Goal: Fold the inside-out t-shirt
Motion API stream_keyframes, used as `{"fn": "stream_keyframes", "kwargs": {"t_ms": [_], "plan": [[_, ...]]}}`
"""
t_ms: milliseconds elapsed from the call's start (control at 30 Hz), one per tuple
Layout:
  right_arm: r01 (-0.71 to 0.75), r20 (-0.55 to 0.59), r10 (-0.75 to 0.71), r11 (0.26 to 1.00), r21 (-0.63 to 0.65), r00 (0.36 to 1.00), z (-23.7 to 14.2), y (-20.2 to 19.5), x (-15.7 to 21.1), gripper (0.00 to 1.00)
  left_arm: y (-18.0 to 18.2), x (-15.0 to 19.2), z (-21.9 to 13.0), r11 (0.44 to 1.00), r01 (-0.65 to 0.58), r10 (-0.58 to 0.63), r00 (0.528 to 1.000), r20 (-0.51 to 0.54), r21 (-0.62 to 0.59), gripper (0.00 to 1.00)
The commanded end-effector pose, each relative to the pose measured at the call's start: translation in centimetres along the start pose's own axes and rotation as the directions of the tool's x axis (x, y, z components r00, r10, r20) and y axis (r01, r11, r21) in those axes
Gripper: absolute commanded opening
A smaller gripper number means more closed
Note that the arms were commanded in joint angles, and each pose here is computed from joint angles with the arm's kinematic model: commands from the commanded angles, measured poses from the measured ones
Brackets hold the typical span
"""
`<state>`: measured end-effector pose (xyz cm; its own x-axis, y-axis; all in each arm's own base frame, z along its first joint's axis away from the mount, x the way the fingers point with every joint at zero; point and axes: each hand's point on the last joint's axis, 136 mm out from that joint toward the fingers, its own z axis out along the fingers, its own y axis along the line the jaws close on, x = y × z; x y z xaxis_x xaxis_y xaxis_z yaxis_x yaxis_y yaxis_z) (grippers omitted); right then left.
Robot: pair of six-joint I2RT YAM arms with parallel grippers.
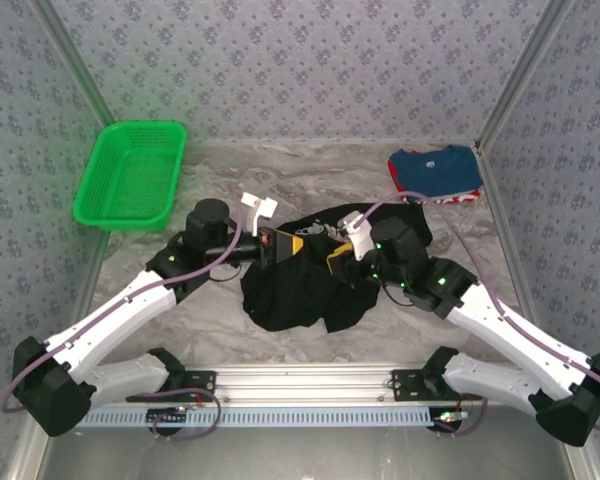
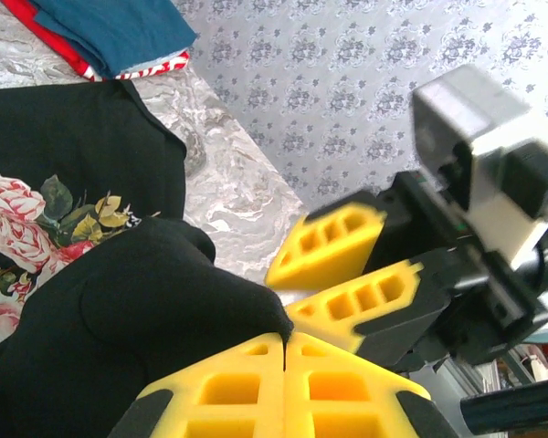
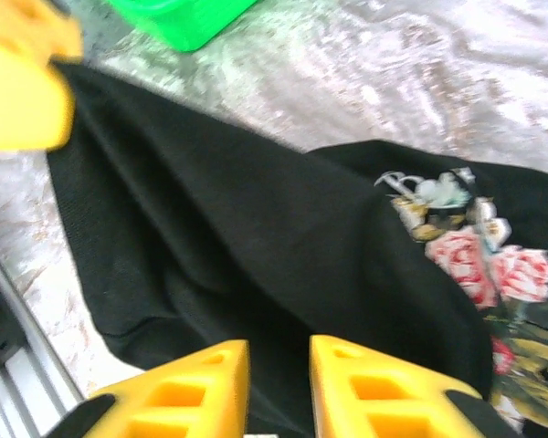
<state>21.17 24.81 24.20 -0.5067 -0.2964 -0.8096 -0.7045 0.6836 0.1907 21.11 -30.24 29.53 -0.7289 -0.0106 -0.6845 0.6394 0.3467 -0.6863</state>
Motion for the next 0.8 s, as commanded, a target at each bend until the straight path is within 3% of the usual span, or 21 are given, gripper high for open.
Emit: {"fn": "stream_keyframes", "kwargs": {"t_ms": [0,100,233,500,633,767], "plan": [[-0.003,-0.017,0.001,0.997,-0.076,1.0,2.1,1.4,0.7,0.2,-1.4,-1.1,-0.3,0.999,-0.024,0.023,0.999,0.022,0.042,0.0],[-0.024,-0.04,0.024,1.0,0.002,0.999,3.6,-0.2,1.5,0.2,-1.5,-0.9,-0.4,0.998,-0.034,0.033,0.999,0.018,0.048,0.0],[-0.058,-0.023,0.06,0.994,0.093,0.998,4.3,-2.1,1.4,0.26,-1.4,-0.6,-0.4,0.998,-0.04,0.039,0.999,0.008,0.047,0.0],[-0.143,0.027,0.146,0.986,-0.087,0.989,3.0,-1.0,1.2,0.39,-1.1,-0.5,-0.3,0.998,-0.048,0.048,0.999,0.003,0.036,0.0],[-0.149,0.07,0.148,0.989,-0.002,0.986,2.9,-3.0,0.9,0.41,-1.1,-0.5,-0.3,0.998,-0.051,0.051,0.999,0.003,0.037,0.0],[-0.1,0.026,0.099,0.993,0.065,0.995,4.4,-3.8,1.4,0.46,-1.1,-0.5,-0.3,0.998,-0.049,0.049,0.999,-0.001,0.037,0.0]]}}
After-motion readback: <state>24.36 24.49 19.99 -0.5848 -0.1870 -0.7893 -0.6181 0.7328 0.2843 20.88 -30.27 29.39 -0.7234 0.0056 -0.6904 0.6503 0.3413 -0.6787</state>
